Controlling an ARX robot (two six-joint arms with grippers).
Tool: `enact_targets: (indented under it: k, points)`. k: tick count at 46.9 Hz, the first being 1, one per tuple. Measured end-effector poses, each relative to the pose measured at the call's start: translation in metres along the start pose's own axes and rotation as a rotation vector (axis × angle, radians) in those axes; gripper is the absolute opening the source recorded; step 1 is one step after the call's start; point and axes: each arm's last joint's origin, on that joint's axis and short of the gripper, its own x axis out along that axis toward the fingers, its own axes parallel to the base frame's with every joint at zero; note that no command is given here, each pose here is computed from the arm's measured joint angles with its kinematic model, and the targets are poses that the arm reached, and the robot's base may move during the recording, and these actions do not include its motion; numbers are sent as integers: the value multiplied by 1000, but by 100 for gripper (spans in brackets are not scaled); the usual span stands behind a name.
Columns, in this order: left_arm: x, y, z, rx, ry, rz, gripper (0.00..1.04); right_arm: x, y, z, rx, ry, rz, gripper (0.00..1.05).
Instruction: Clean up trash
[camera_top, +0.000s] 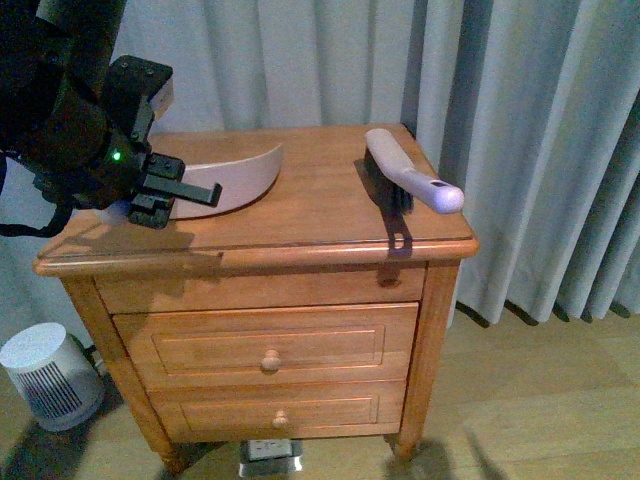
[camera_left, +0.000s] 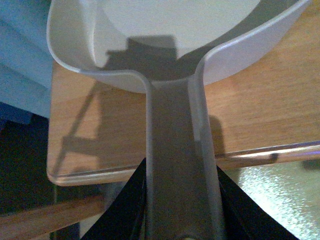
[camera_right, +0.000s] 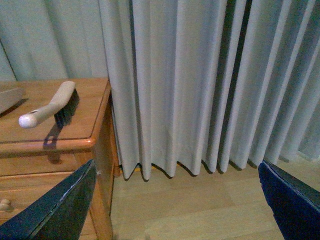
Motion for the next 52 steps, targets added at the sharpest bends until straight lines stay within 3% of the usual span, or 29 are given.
enact_targets:
  k: [7,15,23,31,39,52]
  points:
    - [-18,5,7,-70,-168,-66,29,0,0,0,0,0,0,97]
    - [-77,21,10,-112,-545,-148,28,0,0,0,0,0,0,97]
    - [-127,30,-12,-93,-766,-193,28,0,0,0,0,0,0,97]
    - [-176,49,-42,-73,-988,-146,28,0,0,0,0,0,0,97]
    - [-207,73,-84,-114,-1098,-40,28,0,0,0,0,0,0,97]
    - [-224,87,-155,-220,-1063,-24,28,0,0,0,0,0,0,97]
